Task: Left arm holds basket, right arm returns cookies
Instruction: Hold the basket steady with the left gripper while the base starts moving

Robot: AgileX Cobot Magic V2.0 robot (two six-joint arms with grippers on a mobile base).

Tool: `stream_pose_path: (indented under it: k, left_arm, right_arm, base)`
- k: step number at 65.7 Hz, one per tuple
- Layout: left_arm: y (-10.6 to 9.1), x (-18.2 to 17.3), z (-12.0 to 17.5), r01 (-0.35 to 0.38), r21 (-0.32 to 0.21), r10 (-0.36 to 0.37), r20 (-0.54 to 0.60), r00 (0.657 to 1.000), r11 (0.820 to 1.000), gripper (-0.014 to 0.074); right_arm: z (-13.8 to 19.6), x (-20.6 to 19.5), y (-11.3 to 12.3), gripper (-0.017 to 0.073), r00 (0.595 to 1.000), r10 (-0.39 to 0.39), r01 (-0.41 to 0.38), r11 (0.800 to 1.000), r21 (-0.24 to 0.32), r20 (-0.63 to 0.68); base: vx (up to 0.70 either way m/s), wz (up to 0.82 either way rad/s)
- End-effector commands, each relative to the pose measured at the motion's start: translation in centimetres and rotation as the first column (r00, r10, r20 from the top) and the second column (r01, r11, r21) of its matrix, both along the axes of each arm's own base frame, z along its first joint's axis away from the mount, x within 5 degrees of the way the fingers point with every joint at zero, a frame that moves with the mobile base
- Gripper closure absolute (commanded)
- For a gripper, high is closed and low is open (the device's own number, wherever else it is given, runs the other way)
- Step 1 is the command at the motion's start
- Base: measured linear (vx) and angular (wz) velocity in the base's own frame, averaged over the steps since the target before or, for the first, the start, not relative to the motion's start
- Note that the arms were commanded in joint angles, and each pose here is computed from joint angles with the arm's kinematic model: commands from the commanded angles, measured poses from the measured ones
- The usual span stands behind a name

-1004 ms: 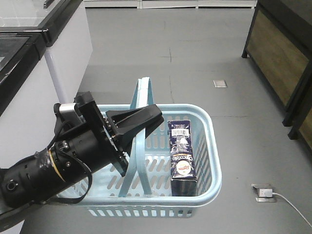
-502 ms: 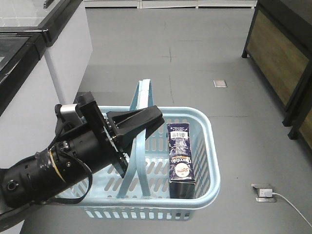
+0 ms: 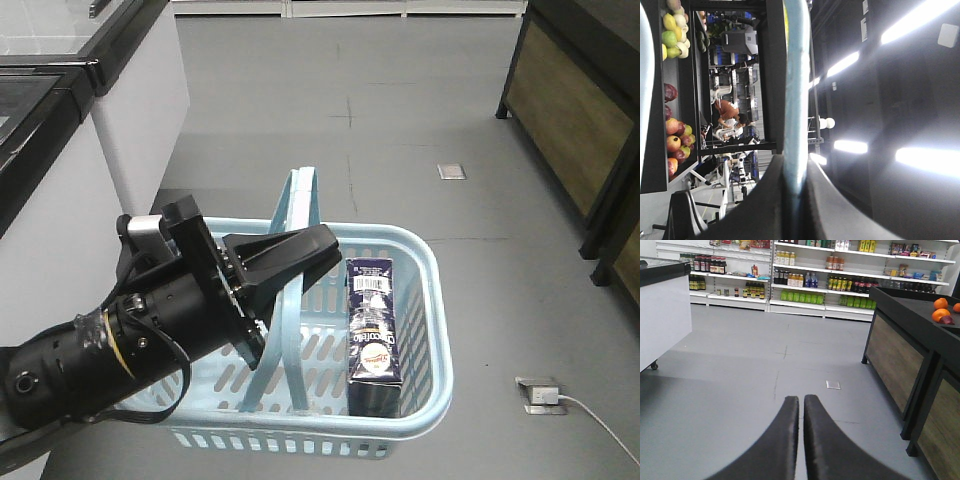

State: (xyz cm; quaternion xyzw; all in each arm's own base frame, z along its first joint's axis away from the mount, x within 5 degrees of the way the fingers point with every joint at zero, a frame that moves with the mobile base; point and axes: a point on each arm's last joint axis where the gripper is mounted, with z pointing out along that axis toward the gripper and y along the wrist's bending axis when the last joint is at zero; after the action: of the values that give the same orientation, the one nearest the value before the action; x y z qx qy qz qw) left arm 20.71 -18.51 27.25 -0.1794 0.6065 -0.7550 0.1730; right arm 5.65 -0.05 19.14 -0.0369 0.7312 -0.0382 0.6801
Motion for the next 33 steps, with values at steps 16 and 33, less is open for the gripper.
stream_pose_path:
  k: [16, 33]
  left_arm:
    - [0.27, -0.66, 2.93, 0.032, -0.148, -0.016, 0.103, 0.995, 0.988, 0.0596]
    - [0.27, -0.66, 2.93, 0.032, -0.148, -0.016, 0.103, 0.995, 0.988, 0.0596]
  right_arm:
    - [0.16, 0.01, 0.02, 0.0562, 0.998, 0.002, -0.002, 1.000, -0.011, 0.070]
    - [0.16, 0.01, 0.02, 0.0562, 0.998, 0.002, -0.002, 1.000, -0.011, 0.070]
  base:
    - [0.00, 0.00]
    - [0.00, 0.00]
